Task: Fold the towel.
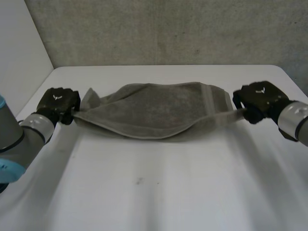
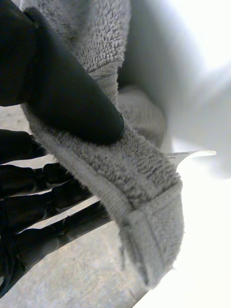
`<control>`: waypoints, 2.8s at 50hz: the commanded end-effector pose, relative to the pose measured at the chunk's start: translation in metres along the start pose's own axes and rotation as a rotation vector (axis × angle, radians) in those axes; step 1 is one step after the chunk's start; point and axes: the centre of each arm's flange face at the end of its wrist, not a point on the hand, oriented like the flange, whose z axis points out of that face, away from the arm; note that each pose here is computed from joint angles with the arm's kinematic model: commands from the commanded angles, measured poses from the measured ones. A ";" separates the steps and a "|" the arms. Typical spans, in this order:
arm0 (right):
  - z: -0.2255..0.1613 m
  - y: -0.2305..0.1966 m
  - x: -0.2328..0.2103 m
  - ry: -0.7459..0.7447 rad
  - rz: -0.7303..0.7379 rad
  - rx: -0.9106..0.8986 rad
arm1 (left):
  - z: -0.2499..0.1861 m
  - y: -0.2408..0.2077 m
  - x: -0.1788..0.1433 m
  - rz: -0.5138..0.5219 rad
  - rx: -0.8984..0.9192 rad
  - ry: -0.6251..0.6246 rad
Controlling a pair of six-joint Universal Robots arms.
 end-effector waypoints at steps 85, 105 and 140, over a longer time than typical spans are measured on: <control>0.099 0.031 0.040 0.169 -0.094 -0.068 | 0.041 0.031 -0.009 0.130 -0.141 0.042; 0.111 0.016 0.048 0.248 -0.104 -0.030 | 0.060 0.011 -0.012 0.158 -0.089 -0.020; 0.002 0.020 -0.006 0.092 -0.018 -0.038 | -0.012 0.004 -0.022 0.125 -0.194 -0.073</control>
